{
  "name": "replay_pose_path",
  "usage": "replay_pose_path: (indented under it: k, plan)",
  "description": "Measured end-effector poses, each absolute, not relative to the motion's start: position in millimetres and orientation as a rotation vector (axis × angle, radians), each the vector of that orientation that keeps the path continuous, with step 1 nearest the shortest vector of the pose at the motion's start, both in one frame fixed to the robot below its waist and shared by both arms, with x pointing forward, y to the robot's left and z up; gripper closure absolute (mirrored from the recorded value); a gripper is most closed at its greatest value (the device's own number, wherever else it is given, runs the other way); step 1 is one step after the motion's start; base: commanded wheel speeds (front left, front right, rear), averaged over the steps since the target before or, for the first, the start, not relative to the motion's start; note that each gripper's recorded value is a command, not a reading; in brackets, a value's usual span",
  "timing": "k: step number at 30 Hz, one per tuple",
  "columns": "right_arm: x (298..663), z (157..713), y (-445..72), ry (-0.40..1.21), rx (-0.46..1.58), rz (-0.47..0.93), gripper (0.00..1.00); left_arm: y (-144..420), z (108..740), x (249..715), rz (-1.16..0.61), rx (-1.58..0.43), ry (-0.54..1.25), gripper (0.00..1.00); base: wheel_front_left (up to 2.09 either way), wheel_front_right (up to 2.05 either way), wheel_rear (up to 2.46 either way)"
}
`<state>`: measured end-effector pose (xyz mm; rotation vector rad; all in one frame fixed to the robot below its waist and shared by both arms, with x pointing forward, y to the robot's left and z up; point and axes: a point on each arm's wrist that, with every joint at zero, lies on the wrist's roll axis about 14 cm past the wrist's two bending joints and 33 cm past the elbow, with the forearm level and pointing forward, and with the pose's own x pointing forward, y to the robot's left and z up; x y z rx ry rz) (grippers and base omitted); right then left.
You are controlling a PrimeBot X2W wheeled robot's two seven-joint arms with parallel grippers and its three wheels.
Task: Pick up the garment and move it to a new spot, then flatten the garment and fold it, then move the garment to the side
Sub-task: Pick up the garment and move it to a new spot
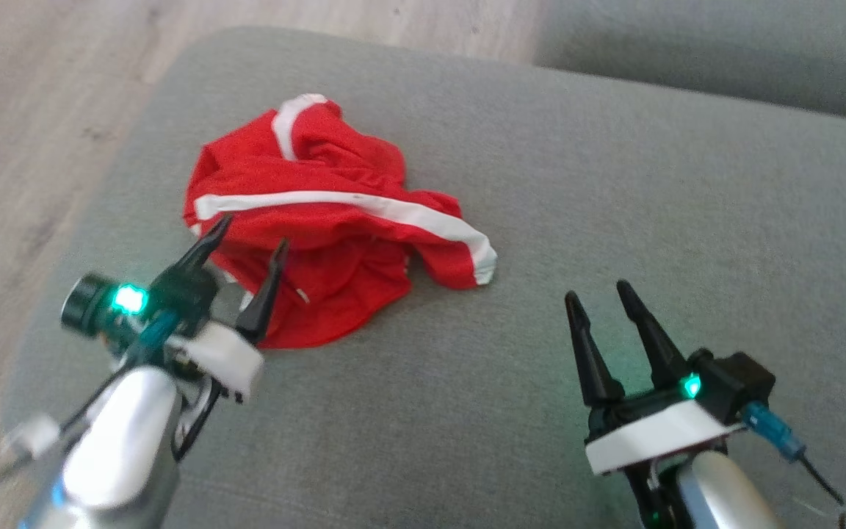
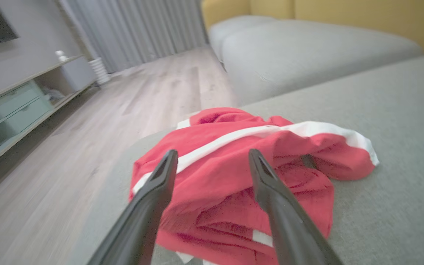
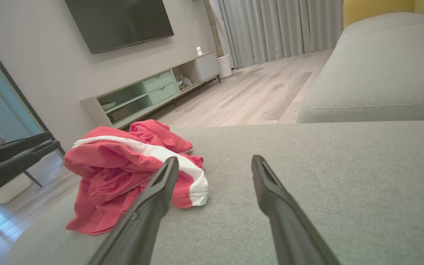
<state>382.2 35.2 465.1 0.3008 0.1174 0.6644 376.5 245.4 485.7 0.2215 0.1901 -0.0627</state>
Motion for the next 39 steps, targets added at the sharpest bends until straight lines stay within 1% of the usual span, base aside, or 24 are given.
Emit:
replay_pose_path:
  k: [3,4,7,12,16,17,18,21,24,31,37,39]
  plan:
    - [393.9,462.8,27.8,0.113,0.305,0.635,0.00,230.1,473.8,394.8,-0.189,0.319,0.283,0.00,0.00,0.00,0.00]
    - [393.9,462.8,27.8,0.113,0.305,0.635,0.00,230.1,473.8,394.8,-0.189,0.319,0.283,0.00,0.00,0.00,0.00]
    - [403.2,457.6,17.2,0.118,0.311,0.598,0.00,231.3,459.9,407.0,-0.254,0.390,0.373,0.00,0.00,0.00,0.00]
    - [411.3,445.9,-0.6,0.137,0.314,0.542,0.00,243.8,445.1,433.9,-0.303,0.499,0.475,0.00,0.00,0.00,0.00]
    - [416.0,442.0,-12.1,0.141,0.315,0.506,0.00,242.1,427.3,440.0,-0.330,0.511,0.543,0.00,0.00,0.00,0.00]
    - [416.5,441.2,-14.4,0.142,0.314,0.499,0.00,240.9,422.4,439.5,-0.338,0.508,0.559,0.54,0.00,0.00,0.00]
    - [416.8,441.1,-16.1,0.141,0.313,0.494,0.00,240.0,418.8,438.8,-0.344,0.505,0.571,1.00,0.00,0.00,0.00]
    - [416.9,444.1,-19.6,0.133,0.313,0.485,0.00,240.0,421.0,440.9,-0.341,0.482,0.553,1.00,0.00,0.00,0.00]
    - [416.4,450.7,-21.6,0.117,0.317,0.479,0.00,236.9,441.2,449.7,-0.332,0.475,0.459,1.00,0.00,0.00,0.00]
    - [413.3,472.4,-29.7,0.061,0.310,0.462,0.00,216.5,521.8,466.9,-0.300,0.430,0.149,1.00,0.00,0.00,0.00]
    - [400.0,480.3,-38.0,0.046,0.307,0.443,0.00,189.3,595.7,460.6,-0.306,0.389,-0.077,1.00,0.00,0.00,0.00]
    - [397.9,483.5,-41.5,0.037,0.309,0.434,0.00,176.7,610.3,456.6,-0.324,0.368,-0.122,1.00,0.00,0.00,0.00]
